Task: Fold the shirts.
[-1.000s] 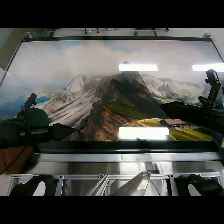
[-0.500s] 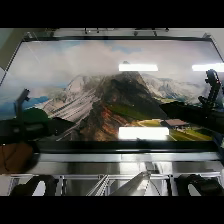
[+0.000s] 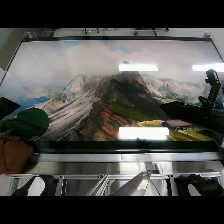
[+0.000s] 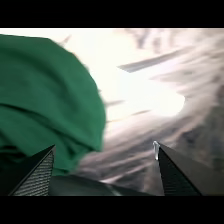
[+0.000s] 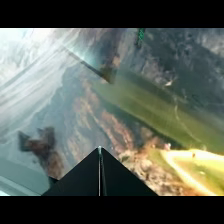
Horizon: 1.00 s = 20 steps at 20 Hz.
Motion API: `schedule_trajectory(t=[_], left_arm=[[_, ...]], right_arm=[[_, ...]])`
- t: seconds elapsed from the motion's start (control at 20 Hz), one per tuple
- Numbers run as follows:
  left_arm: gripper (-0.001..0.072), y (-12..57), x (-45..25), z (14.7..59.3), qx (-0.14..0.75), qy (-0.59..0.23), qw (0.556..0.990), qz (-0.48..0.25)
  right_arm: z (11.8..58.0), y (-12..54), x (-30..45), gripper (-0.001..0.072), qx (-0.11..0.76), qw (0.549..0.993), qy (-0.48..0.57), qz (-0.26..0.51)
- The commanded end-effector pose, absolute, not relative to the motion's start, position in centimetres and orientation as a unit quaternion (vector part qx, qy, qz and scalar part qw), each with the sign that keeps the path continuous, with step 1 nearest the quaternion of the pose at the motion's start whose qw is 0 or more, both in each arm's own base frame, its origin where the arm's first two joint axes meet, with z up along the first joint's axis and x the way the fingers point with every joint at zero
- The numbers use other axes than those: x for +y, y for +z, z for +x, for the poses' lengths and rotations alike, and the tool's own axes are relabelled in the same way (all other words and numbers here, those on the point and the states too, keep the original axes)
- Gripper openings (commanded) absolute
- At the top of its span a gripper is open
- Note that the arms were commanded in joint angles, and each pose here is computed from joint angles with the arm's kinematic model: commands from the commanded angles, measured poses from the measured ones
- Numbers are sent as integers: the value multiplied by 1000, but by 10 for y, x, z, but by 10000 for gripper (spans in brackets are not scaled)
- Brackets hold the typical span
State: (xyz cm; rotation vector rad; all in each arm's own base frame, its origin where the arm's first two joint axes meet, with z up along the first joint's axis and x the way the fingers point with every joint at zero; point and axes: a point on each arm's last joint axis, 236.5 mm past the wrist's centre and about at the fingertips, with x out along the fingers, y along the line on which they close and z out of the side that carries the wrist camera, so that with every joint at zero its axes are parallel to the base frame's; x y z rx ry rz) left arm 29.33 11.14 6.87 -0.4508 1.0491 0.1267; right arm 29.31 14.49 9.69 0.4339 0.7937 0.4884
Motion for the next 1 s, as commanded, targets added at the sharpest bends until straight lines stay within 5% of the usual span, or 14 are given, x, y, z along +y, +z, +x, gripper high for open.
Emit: schedule_trajectory(t=[0.0,0.2,0.85,0.9,0.95], left_arm=[[720,31,172,290,573,111,792,-182],[720,-6,203,309,619,120,764,-140],[699,-94,163,289,756,30,624,-196],[596,-101,155,291,765,19,615,-191],[350,-106,146,293,772,9,609,-182]], right_arm=[[293,97,145,27,379,871,234,207],[294,98,144,26,376,872,232,207],[294,98,144,26,377,872,232,208],[294,98,144,27,376,872,232,208],[294,98,144,27,377,872,232,208]])
